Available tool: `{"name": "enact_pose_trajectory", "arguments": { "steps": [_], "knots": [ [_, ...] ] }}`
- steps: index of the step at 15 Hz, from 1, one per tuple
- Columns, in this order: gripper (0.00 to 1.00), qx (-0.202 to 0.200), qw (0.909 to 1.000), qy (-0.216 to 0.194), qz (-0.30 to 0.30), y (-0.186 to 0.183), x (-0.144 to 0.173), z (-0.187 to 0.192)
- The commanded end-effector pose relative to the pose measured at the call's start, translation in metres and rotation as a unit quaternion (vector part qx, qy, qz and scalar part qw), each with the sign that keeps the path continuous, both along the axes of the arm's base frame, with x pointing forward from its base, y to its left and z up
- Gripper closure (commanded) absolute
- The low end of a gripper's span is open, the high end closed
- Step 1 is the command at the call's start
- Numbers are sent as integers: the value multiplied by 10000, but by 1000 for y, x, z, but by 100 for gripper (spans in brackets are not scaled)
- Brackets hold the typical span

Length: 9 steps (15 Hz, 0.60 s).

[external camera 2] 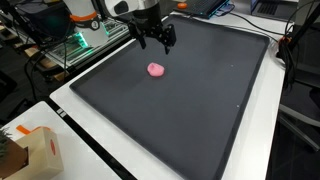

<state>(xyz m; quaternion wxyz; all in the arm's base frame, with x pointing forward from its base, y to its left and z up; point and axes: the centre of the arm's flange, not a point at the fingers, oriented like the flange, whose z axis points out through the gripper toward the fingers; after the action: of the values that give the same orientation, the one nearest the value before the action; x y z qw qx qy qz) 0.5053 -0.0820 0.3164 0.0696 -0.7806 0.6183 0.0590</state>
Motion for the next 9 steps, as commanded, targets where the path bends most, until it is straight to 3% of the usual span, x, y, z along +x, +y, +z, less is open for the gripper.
{"name": "enact_pose_trajectory", "arguments": {
  "steps": [1, 2, 9],
  "knots": [
    [0, 0, 10000, 0, -3, 0, 0, 0],
    [0, 147, 9999, 78, -46, 4, 0, -9],
    [0, 193, 9988, 429, -130, 30, -20, -59]
  ]
}}
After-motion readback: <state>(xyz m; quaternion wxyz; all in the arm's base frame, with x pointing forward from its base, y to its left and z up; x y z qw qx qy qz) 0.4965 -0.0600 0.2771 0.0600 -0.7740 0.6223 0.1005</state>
